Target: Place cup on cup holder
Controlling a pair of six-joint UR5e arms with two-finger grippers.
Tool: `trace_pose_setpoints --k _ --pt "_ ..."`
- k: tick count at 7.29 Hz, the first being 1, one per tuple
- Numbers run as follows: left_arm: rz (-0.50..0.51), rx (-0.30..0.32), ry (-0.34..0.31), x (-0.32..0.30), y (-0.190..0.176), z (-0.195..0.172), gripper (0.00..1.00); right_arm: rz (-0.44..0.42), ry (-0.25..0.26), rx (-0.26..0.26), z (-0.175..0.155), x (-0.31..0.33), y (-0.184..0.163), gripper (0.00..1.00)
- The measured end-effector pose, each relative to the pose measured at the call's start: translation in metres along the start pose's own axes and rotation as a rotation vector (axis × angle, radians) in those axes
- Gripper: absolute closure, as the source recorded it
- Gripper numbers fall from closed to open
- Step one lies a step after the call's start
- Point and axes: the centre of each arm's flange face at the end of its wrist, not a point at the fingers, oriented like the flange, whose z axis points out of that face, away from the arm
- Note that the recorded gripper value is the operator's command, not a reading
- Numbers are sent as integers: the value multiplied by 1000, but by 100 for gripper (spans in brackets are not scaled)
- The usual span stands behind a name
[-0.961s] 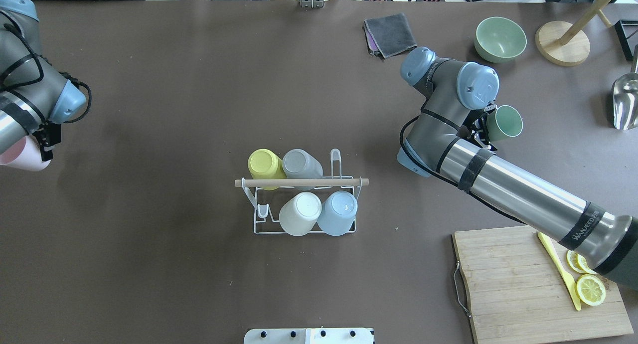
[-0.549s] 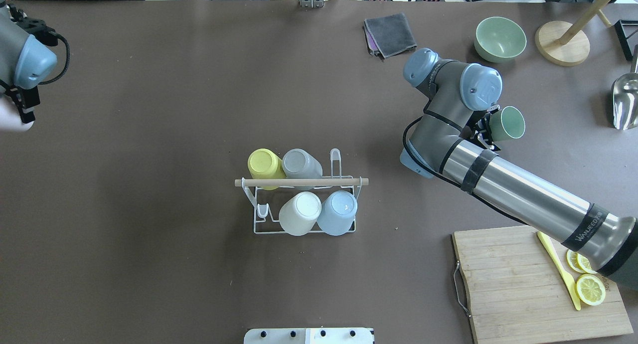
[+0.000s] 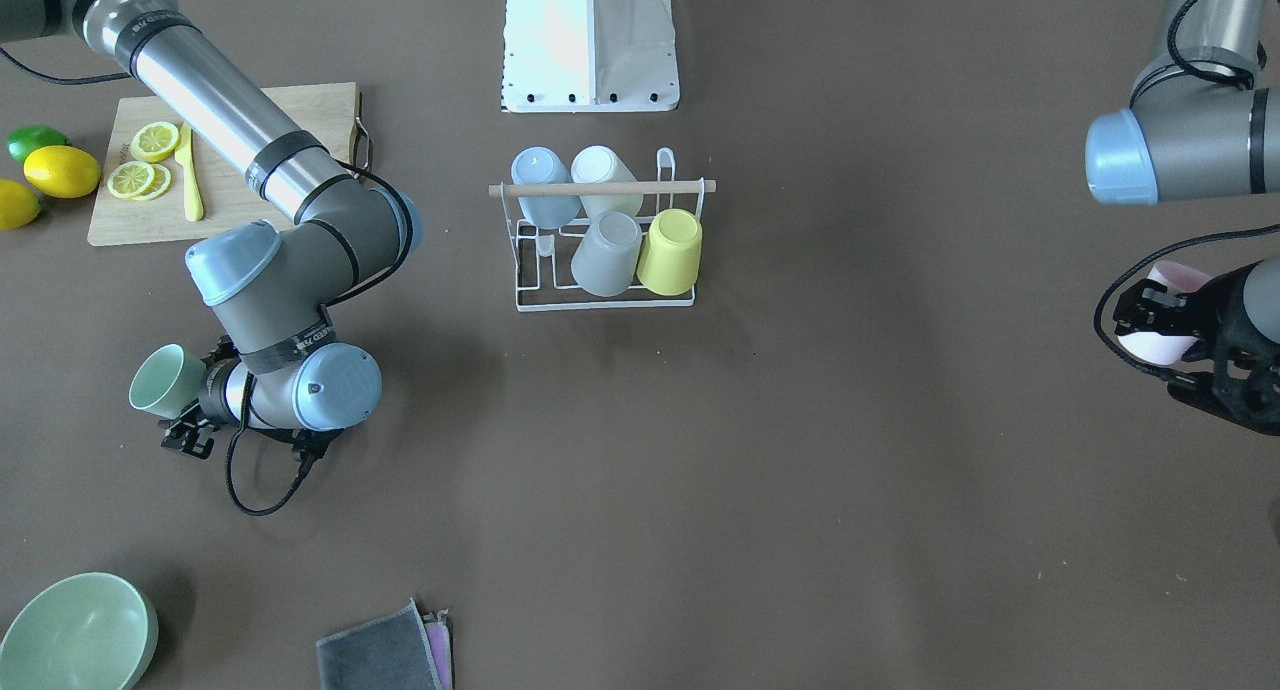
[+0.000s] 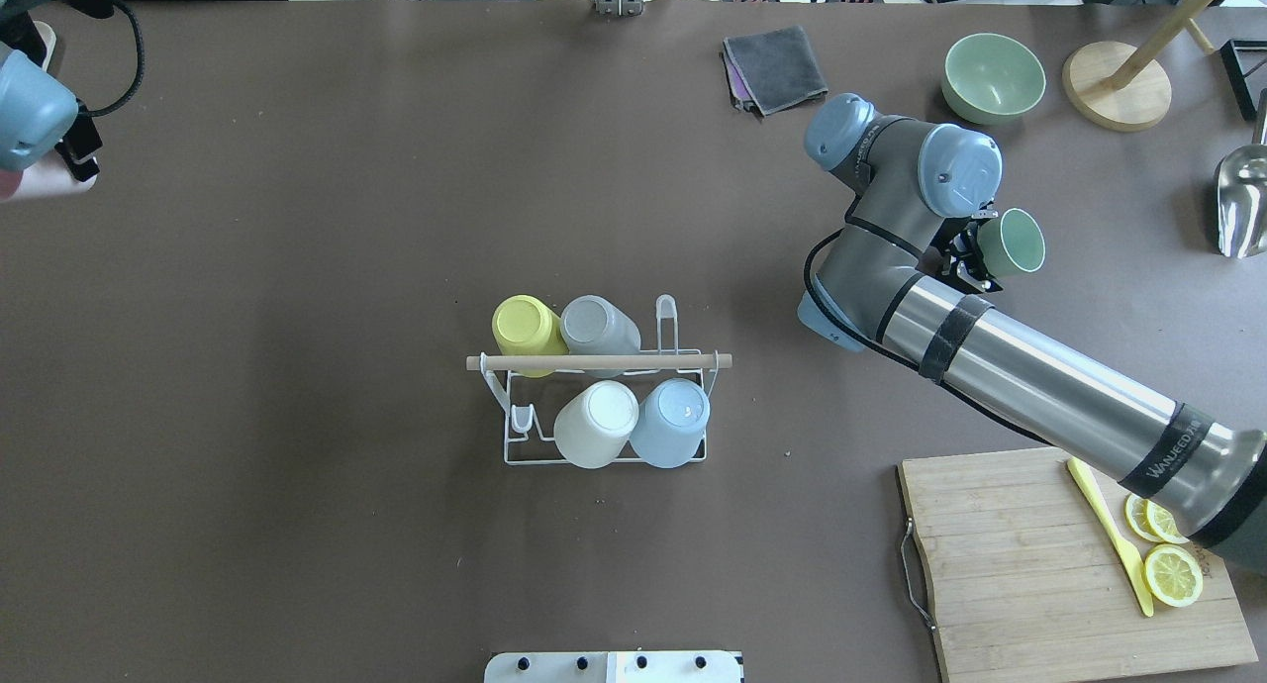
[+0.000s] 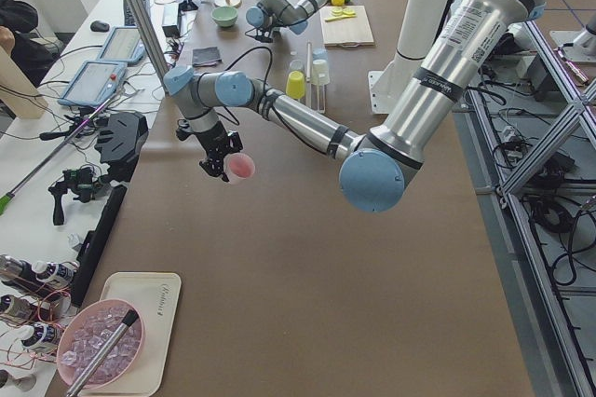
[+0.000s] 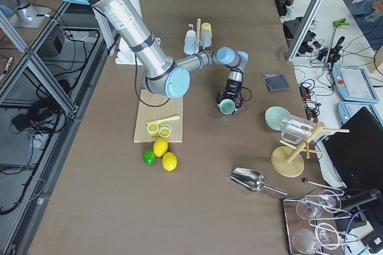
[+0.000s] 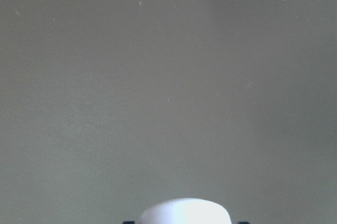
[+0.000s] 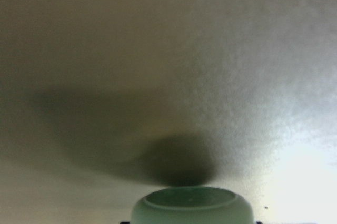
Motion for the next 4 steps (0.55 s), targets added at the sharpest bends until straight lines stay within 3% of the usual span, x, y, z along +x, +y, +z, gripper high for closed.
trace_pose_setpoints --k 2,4 --pt "25 208 -117 -2 -4 -7 100 0 4 16 -8 8 18 100" --pt "51 433 -135 12 -13 -25 100 -16 10 62 -5 16 54 100"
